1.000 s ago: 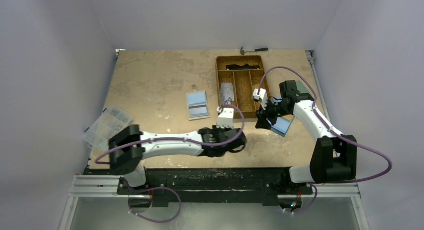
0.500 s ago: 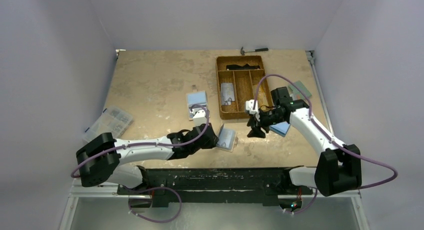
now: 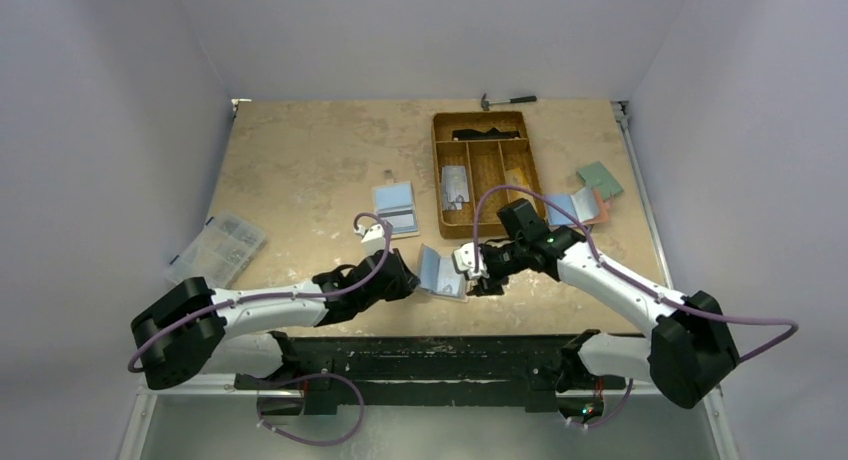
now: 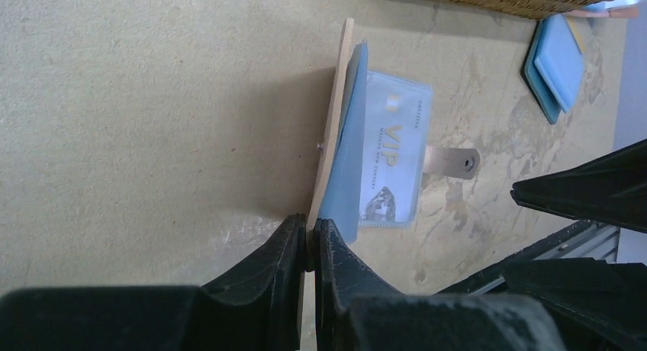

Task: Take the credit cards out of the card holder
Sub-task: Open the card holder at the center of the board.

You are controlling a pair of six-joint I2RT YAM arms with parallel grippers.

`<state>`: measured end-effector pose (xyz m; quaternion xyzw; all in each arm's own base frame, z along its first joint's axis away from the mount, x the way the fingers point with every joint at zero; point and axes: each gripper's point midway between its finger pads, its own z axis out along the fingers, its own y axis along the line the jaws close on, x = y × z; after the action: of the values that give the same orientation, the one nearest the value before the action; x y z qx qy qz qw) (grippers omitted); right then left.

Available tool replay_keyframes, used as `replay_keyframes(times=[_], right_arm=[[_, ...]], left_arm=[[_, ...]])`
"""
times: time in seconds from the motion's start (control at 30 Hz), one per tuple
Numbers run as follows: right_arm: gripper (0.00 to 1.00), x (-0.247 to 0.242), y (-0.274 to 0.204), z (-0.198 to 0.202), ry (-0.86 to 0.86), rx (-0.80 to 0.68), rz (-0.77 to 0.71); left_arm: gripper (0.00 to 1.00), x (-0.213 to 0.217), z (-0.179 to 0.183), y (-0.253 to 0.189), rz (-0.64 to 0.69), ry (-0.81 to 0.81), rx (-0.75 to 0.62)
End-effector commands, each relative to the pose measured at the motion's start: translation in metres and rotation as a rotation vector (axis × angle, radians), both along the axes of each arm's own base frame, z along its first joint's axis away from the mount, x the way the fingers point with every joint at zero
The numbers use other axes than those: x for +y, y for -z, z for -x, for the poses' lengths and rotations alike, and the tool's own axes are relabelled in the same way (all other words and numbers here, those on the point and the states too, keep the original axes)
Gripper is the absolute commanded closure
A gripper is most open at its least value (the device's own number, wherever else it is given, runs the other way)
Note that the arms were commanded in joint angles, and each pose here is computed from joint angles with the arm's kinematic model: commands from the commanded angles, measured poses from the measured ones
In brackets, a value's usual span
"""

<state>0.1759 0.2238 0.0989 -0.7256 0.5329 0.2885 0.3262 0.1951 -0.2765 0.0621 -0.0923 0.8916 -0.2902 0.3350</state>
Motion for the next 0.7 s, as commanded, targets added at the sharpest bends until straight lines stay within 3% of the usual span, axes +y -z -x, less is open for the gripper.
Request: replay_keyframes(times=[0.0, 0.27, 0.47, 0.67], right_arm=[[0.42, 0.021, -0.010, -0.030, 0.014, -0.150, 0.009], [0.54, 0.042, 0.008, -0.040, 0.067, -0.115, 0.048], [0.59, 0.036, 0.028, -0.047, 0.127, -0.091, 0.104], [0.67, 0.037, 0.034, -0.051, 0.159, -0.058, 0.128]], left_arm=[[1.00, 0.008, 0.004, 0.003, -0.003, 0.000, 0.020], [1.00, 0.042, 0.007, 0.027, -0.180, -0.050, 0.061], [0.88, 0.046, 0.004, 0.029, -0.287, -0.029, 0.068], [0.77, 0.038, 0.003, 0.019, -0.291, 0.018, 0.065]])
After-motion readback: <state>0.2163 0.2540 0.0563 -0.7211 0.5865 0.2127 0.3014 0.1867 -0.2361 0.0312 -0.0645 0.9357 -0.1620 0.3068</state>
